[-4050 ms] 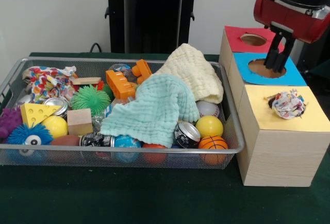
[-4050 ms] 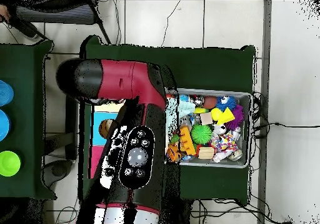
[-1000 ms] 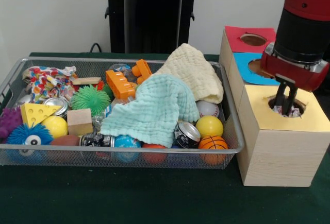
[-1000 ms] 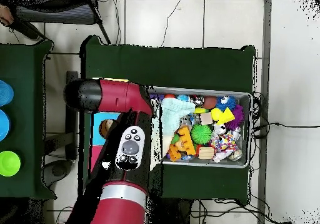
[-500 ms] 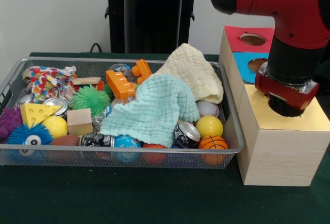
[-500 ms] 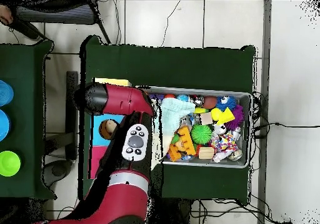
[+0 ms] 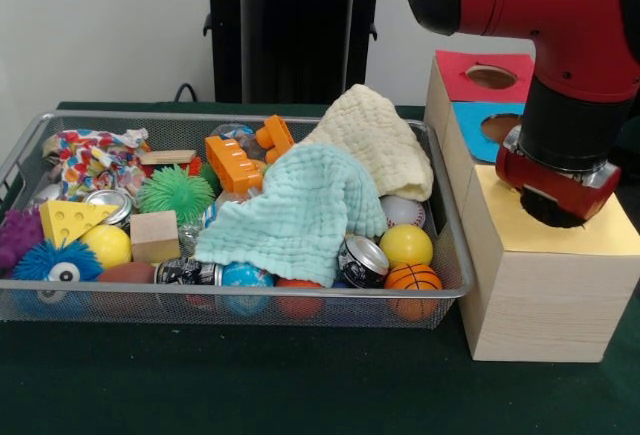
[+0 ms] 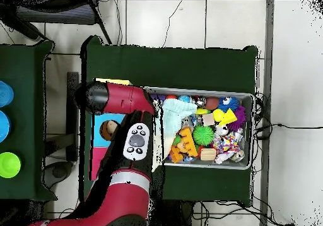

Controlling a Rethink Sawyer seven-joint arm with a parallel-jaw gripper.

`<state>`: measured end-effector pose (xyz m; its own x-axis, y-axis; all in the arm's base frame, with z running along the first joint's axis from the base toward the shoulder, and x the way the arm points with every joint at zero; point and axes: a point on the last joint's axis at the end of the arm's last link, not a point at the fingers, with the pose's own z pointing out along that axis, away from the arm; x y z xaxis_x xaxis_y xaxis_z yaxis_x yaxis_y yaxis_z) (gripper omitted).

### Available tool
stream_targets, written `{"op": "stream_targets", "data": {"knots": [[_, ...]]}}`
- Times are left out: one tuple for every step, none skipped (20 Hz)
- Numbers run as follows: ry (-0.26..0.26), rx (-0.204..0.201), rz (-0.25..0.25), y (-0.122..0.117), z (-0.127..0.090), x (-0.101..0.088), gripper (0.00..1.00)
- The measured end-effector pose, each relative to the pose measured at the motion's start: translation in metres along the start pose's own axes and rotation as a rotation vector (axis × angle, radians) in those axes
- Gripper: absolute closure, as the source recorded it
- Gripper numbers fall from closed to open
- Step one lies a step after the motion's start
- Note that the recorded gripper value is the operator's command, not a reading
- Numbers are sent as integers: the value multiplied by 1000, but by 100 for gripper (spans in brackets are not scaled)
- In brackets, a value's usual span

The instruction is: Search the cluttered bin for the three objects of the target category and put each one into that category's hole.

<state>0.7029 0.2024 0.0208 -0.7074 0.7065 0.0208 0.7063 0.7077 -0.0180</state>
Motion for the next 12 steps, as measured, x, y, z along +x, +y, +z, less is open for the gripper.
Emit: {"op": "stream_targets", "data": {"knots": [[0, 0, 0, 0, 0, 0, 100], [0, 0, 0, 0, 0, 0, 100], [0, 0, 0, 0, 0, 0, 100], [1, 1, 1, -2, -2, 1, 100], [1, 1, 2, -3, -4, 1, 100], [2, 1, 6, -5, -7, 0, 100], [2, 0, 10, -7, -11, -1, 100], [2, -1, 14, -9, -15, -2, 100], [3, -4, 21, -11, -20, -5, 100], [2, -7, 25, -12, -25, -7, 100], [1, -13, 31, -13, -31, -10, 100], [-1, -22, 37, -14, -40, -13, 100]]}}
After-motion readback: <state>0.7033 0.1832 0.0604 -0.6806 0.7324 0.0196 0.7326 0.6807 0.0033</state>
